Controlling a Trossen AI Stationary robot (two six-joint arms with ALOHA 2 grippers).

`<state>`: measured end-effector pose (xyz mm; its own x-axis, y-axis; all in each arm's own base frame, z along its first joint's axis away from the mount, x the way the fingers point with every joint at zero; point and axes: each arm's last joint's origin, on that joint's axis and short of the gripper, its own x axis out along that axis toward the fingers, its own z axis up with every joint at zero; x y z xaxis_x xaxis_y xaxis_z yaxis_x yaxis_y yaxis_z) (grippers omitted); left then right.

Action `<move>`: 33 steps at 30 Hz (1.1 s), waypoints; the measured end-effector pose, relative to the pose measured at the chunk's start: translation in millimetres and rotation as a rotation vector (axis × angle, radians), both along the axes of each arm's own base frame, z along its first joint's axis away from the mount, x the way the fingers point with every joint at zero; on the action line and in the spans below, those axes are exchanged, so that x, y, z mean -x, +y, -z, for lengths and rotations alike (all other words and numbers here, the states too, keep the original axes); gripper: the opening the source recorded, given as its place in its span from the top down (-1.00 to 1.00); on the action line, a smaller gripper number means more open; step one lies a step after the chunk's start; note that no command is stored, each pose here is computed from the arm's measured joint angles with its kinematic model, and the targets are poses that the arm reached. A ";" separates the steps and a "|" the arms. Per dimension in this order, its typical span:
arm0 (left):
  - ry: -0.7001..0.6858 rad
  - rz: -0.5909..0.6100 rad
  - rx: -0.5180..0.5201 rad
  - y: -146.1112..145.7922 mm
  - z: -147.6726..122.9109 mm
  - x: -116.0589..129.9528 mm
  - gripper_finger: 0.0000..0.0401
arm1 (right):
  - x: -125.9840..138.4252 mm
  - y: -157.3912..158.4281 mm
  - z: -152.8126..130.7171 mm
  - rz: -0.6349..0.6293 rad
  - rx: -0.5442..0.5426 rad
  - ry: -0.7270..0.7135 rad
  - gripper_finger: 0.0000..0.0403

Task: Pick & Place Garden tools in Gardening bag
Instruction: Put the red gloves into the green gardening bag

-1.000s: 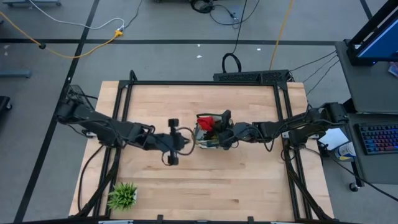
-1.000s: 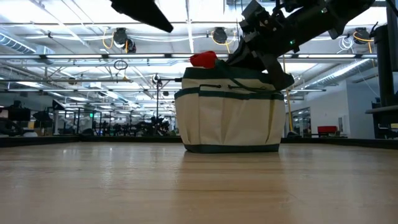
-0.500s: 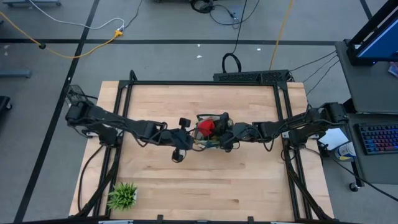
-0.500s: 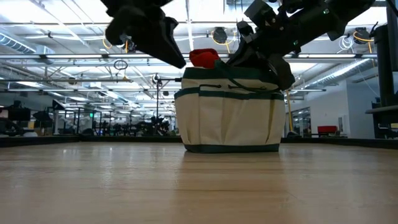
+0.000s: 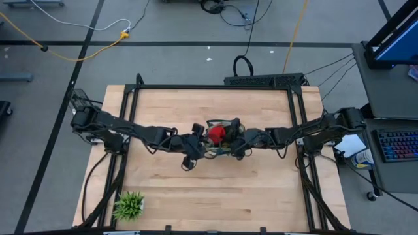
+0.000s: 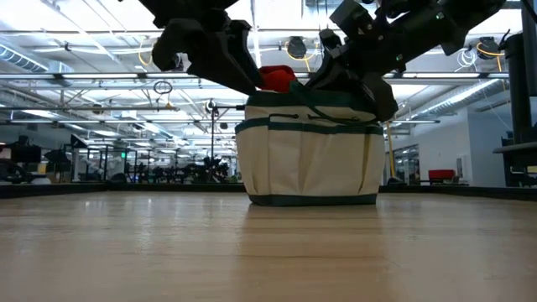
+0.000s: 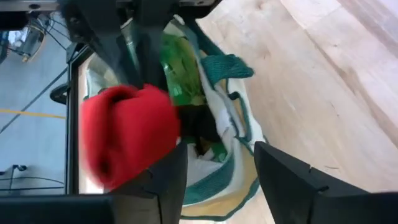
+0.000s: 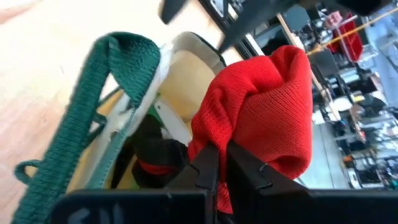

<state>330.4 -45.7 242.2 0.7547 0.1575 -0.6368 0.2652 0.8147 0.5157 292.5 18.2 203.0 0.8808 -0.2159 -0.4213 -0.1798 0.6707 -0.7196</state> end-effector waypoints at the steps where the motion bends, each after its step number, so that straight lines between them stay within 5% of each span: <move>1: 0.001 -0.003 0.001 1.6 0.3 -0.3 0.05 | -0.1 0.2 0.1 -0.013 -0.007 0.001 0.95; 6: 0.023 -0.010 0.008 8.9 4.6 -2.5 0.24 | -0.3 2.3 0.6 -0.079 -0.044 0.004 0.95; 14: 0.031 -0.008 -0.005 11.8 4.6 -2.0 0.94 | -0.9 -3.9 0.5 -0.022 -0.137 -0.015 0.95; 22: 0.034 -0.007 -0.008 11.8 4.7 -1.9 0.97 | -1.5 -4.6 0.0 -0.044 -0.236 -0.030 0.89; 33: 0.039 -0.010 -0.009 12.0 5.1 -1.5 0.96 | 3.8 6.2 -6.7 -0.035 -0.337 -0.049 0.51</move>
<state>331.9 -33.7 237.1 0.7279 0.1707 -0.6641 0.2769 0.8128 0.5125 288.7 24.4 209.7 0.9062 -0.0408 -0.4208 -0.1779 0.8662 -0.4670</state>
